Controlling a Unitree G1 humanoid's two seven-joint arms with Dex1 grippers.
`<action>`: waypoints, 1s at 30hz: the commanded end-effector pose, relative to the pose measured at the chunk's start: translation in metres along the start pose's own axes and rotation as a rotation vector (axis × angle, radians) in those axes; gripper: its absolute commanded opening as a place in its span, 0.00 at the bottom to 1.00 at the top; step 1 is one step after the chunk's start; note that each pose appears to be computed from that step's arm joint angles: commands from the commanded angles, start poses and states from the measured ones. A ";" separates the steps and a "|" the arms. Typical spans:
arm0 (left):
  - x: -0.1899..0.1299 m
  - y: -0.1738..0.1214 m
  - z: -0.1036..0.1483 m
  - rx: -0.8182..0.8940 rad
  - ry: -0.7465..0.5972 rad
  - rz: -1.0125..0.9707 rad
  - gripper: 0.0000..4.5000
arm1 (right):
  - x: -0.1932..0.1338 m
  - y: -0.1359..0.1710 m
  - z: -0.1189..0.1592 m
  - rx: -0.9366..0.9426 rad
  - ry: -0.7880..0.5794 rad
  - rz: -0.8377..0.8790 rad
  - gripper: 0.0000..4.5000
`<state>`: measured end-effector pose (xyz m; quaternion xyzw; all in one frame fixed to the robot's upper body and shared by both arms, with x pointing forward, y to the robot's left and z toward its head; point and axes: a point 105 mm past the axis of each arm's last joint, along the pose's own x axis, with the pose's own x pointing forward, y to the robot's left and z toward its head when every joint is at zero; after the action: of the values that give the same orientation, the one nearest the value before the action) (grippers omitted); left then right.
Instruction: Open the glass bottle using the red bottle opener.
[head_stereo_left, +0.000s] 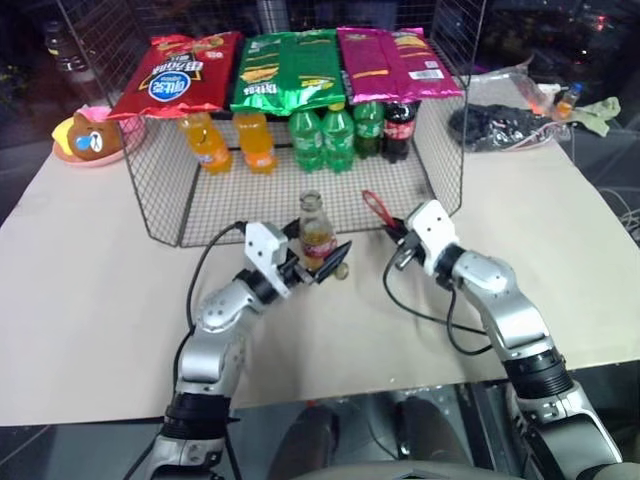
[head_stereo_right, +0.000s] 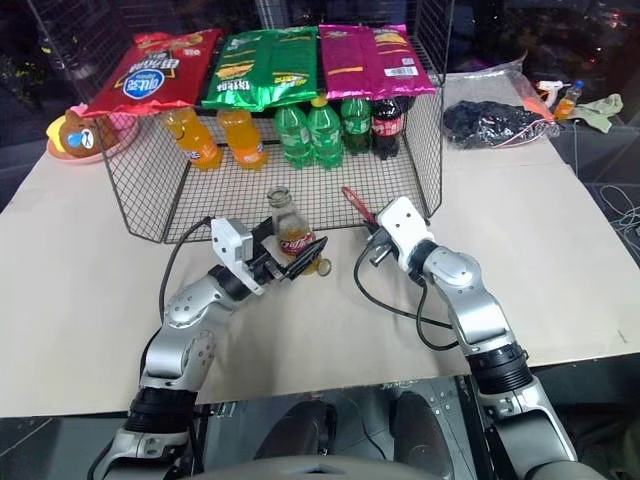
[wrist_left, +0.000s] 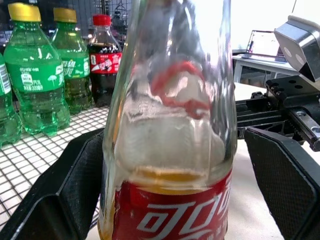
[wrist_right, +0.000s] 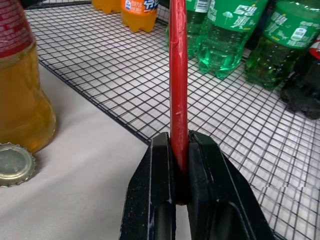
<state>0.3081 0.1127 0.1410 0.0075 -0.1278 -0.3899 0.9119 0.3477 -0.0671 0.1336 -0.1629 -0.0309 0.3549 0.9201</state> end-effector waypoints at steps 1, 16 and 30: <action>-0.002 0.001 0.012 0.028 -0.042 0.004 0.98 | -0.003 -0.004 0.012 -0.017 -0.052 -0.023 0.00; -0.019 0.007 0.011 0.196 -0.033 0.082 0.98 | -0.011 -0.007 0.005 -0.011 -0.038 -0.040 0.00; -0.100 -0.005 -0.003 0.144 0.119 0.192 0.98 | -0.083 0.025 -0.028 0.361 0.211 0.204 0.00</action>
<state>0.2495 0.1751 0.1052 0.0801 -0.0894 -0.2931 0.9485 0.2854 -0.1173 0.0891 -0.0522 0.1576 0.4002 0.9013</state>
